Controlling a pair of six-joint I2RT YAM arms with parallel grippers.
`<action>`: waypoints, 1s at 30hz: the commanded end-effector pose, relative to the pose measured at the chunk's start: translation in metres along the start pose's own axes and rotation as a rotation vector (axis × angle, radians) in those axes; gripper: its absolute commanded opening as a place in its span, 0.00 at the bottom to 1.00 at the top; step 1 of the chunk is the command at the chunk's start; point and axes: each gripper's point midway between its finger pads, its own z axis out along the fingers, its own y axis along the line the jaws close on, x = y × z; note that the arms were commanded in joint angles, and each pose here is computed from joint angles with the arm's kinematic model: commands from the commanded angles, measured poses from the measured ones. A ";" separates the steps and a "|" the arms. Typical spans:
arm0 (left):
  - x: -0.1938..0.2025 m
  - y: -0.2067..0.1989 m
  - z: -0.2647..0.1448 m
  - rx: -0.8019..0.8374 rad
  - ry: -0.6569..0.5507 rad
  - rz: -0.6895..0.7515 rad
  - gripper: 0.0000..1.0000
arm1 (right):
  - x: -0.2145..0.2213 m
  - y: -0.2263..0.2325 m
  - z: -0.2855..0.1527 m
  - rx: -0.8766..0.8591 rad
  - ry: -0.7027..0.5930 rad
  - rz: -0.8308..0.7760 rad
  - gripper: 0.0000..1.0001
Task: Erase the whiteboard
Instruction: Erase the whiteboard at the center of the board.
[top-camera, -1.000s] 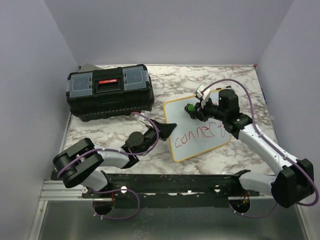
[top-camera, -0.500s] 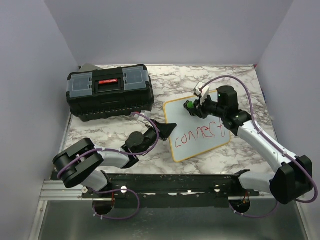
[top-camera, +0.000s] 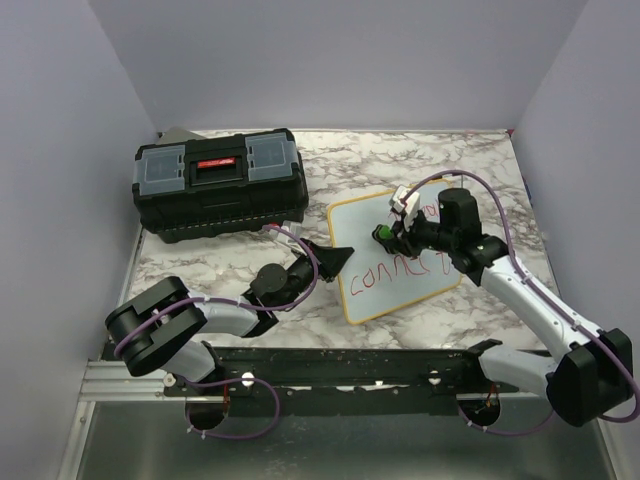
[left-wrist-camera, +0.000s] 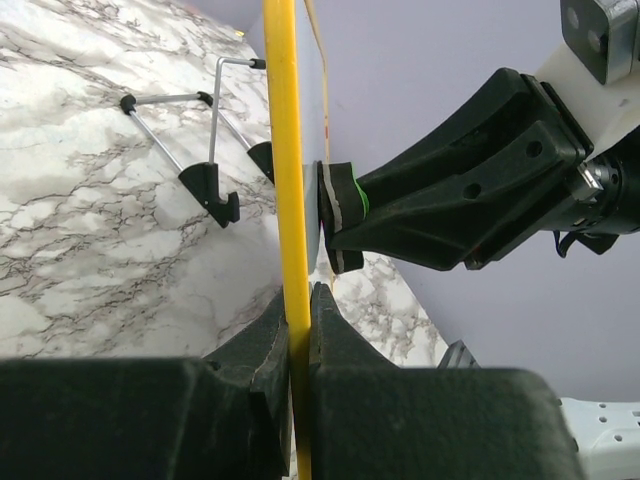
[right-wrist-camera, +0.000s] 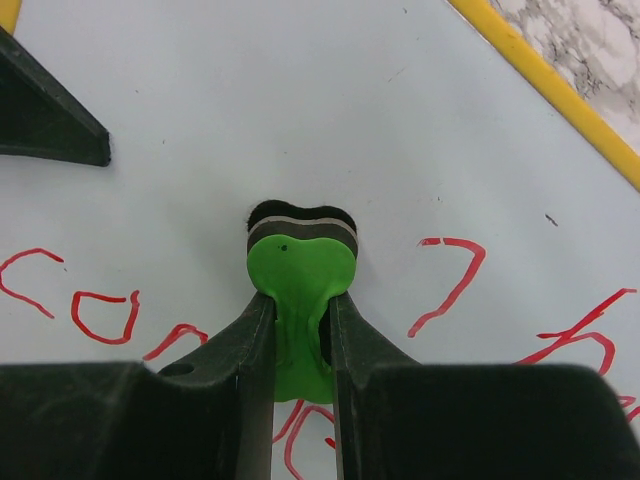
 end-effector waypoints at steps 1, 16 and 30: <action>0.015 -0.018 -0.007 0.098 0.073 0.072 0.00 | -0.010 -0.022 0.008 0.087 -0.019 0.057 0.01; 0.012 -0.018 -0.011 0.095 0.065 0.087 0.00 | -0.005 -0.049 0.011 0.197 0.057 0.071 0.01; 0.013 -0.018 -0.009 0.102 0.066 0.085 0.00 | 0.021 0.011 0.003 -0.061 0.075 0.033 0.01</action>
